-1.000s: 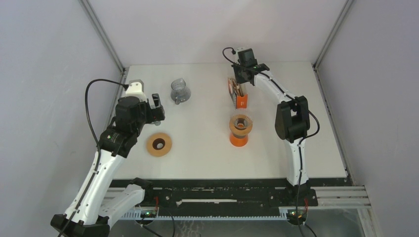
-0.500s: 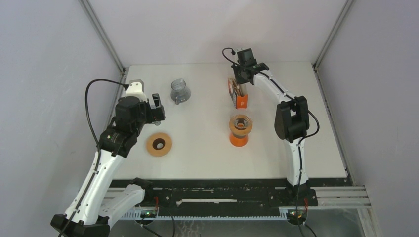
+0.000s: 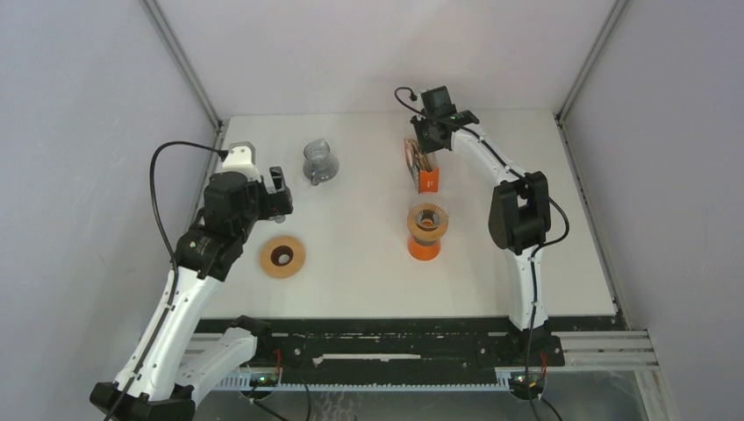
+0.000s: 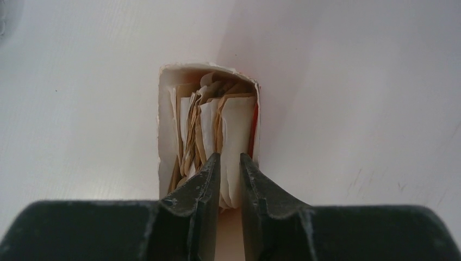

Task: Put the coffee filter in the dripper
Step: Pick up the coffee filter from the coffee filter holder.

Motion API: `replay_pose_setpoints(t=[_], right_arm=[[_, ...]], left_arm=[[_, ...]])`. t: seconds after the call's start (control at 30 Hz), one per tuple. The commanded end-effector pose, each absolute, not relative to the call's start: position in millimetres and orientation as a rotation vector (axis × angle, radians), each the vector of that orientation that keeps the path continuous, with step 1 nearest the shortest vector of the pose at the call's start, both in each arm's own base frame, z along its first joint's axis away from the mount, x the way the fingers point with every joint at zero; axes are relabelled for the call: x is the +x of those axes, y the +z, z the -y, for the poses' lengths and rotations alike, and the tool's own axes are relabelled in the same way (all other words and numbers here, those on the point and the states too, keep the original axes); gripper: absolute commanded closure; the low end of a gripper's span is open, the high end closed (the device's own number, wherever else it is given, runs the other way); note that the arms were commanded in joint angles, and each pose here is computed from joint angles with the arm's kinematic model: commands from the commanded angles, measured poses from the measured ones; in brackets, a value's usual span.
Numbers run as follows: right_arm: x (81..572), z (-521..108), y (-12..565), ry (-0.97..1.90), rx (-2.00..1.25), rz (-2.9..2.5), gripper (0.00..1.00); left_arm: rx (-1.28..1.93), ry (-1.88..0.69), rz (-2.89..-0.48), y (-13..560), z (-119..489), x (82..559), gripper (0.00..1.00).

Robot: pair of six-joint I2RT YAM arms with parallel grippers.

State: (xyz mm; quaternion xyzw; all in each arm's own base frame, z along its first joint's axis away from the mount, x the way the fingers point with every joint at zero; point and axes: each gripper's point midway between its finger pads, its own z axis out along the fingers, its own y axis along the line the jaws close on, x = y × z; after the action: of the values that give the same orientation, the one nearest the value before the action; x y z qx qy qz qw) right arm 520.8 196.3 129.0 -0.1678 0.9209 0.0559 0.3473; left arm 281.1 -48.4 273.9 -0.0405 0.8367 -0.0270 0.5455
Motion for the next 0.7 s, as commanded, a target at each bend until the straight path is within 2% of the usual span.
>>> replay_pose_setpoints(t=[0.0, 0.47, 0.67], right_arm=[[519, -193, 172, 0.156, -0.435, -2.324, 0.73], [520, -194, 148, 0.139, -0.408, -2.362, 0.71], [526, -192, 142, 0.043, -0.397, -2.347, 0.73]], left_arm=[[-0.083, -0.066, -1.951, 274, 47, 282, 0.0], [-0.075, -0.085, -1.946, 275, 50, 282, 0.0], [-0.073, -0.084, -1.947, 274, 50, 282, 0.0]])
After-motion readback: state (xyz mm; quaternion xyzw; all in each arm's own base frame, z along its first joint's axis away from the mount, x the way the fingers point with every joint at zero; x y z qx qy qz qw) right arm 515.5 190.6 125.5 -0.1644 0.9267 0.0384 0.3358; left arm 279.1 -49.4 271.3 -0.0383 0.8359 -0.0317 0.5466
